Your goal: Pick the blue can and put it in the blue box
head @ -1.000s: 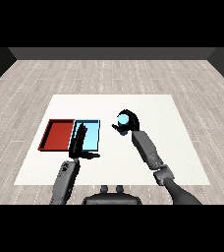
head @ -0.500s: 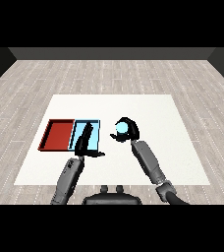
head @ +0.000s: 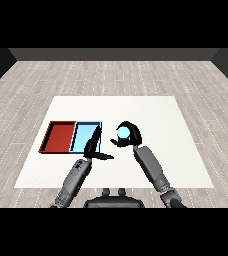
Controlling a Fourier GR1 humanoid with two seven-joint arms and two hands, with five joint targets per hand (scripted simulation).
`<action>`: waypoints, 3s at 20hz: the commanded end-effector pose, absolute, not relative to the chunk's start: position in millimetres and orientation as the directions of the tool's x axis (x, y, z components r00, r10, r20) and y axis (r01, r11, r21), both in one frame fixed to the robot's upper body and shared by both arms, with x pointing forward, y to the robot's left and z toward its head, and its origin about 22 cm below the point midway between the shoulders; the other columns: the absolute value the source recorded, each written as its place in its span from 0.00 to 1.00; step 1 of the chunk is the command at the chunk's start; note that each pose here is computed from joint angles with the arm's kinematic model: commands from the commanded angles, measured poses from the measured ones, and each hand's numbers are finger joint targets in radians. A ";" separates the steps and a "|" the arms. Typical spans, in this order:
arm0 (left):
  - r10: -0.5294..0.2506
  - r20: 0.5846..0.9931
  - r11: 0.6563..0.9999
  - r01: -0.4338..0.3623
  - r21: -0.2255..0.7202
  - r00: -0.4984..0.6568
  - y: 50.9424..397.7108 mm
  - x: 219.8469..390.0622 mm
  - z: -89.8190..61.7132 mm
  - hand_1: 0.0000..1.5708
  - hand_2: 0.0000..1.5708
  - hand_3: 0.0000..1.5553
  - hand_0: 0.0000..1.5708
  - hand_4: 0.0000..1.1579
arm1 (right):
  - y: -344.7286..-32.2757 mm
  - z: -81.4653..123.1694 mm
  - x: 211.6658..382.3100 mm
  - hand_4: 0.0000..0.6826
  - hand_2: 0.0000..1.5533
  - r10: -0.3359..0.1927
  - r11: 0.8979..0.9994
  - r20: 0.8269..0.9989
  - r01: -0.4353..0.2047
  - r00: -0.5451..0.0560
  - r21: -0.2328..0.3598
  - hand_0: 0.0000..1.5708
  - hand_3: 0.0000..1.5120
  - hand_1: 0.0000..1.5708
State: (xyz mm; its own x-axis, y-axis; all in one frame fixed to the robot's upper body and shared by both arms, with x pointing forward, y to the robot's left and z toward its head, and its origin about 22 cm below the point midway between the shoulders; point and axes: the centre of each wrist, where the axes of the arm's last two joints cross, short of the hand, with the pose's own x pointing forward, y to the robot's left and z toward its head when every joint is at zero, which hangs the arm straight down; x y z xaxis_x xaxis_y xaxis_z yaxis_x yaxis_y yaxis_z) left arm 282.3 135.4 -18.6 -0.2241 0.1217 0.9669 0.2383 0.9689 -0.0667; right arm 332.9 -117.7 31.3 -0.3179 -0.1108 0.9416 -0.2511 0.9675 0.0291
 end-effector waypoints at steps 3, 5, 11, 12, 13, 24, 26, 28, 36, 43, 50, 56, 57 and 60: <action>0.115 0.975 0.967 0.245 -0.067 -0.188 119.3 291.2 -35.5 0.00 0.00 0.00 0.00 0.00 | -110.9 19.2 321.2 0.98 0.93 -0.113 0.962 0.936 -0.274 -0.332 0.019 0.89 0.93 0.89; 0.089 0.981 0.970 0.240 -0.046 -0.171 103.1 298.1 -32.2 0.00 0.00 0.00 0.00 0.00 | -110.0 35.6 321.4 0.98 0.93 -0.119 0.956 0.934 -0.292 -0.336 0.017 0.89 0.93 0.89; 0.102 0.982 0.963 0.262 -0.058 -0.156 99.1 289.7 -16.5 0.00 0.00 0.00 0.00 0.00 | -96.5 49.5 315.1 1.00 0.94 -0.162 0.947 0.925 -0.317 -0.344 0.048 0.89 0.94 0.89; 0.100 0.983 0.964 0.261 -0.058 -0.151 98.9 294.4 -35.2 0.00 0.00 0.00 0.00 0.00 | -85.5 30.5 313.2 1.00 0.94 -0.132 0.948 0.928 -0.319 -0.349 0.014 0.89 0.94 0.89; 0.088 0.983 0.962 0.270 -0.042 -0.162 90.5 311.7 -13.4 0.00 0.00 0.00 0.00 0.00 | -90.5 38.3 300.7 1.00 0.94 -0.148 0.952 0.929 -0.305 -0.338 0.041 0.89 0.94 0.89; 0.101 0.982 0.959 0.279 -0.054 -0.159 85.5 295.8 -36.0 0.00 0.00 0.00 0.00 0.00 | -90.5 35.2 314.4 0.95 0.92 -0.127 0.939 0.926 -0.343 -0.355 -0.002 0.90 0.92 0.90; 0.102 0.980 0.962 0.268 -0.053 -0.171 87.8 301.7 -20.0 0.00 0.00 0.00 0.00 0.00 | -73.3 36.2 318.2 0.91 0.92 -0.138 0.936 0.936 -0.351 -0.325 0.016 0.91 0.92 0.91; 0.087 0.982 0.959 0.282 -0.037 -0.165 86.7 305.7 -39.6 0.00 0.00 0.00 0.00 0.00 | -66.4 57.2 301.3 0.90 0.93 -0.126 0.930 0.935 -0.367 -0.332 -0.004 0.90 0.93 0.90; -0.097 0.962 0.965 0.212 0.154 -0.254 85.0 313.9 -20.8 0.17 0.33 0.00 0.17 0.49 | -52.9 35.5 303.0 0.90 0.91 -0.125 0.913 0.929 -0.407 -0.349 -0.030 0.81 0.92 0.81; -0.312 0.899 0.907 0.187 0.378 -0.307 74.3 308.5 -25.7 0.29 0.38 0.00 0.29 0.16 | -47.0 52.0 315.1 0.87 0.94 -0.142 0.897 0.931 -0.442 -0.337 -0.023 0.93 0.92 0.93; -0.116 0.952 0.983 0.102 0.150 -0.283 78.7 309.6 -28.6 0.65 0.66 0.58 0.65 0.60 | -26.2 39.5 292.5 0.89 0.93 -0.159 0.896 0.934 -0.444 -0.320 0.000 0.92 0.92 0.92; -0.114 0.956 0.980 0.125 0.152 -0.270 76.5 301.5 -34.6 0.37 0.45 0.32 0.37 0.57 | -39.9 31.9 308.4 0.87 0.94 -0.156 0.894 0.931 -0.448 -0.331 -0.009 0.92 0.92 0.92; -0.100 0.960 0.985 0.111 0.132 -0.262 89.7 294.3 -40.0 0.40 0.46 0.33 0.40 0.57 | -31.7 28.8 277.5 0.87 0.94 -0.172 0.899 0.929 -0.438 -0.329 0.011 0.91 0.92 0.91; 0.013 0.981 0.991 0.137 0.013 -0.194 81.0 302.5 -27.4 0.75 0.75 0.66 0.75 0.54 | -44.8 51.3 312.8 0.85 0.94 -0.174 0.907 0.927 -0.421 -0.331 0.020 0.91 0.92 0.91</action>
State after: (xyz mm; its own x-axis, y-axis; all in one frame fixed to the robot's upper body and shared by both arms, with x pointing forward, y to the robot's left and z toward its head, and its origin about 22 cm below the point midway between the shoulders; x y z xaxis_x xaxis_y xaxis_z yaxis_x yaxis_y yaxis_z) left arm 299.6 91.8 -34.2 -0.2323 -0.0800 0.9693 0.1221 0.9863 0.1107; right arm 306.2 -43.5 44.0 -0.3500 -0.1391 0.9264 -0.4260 0.9044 -0.0251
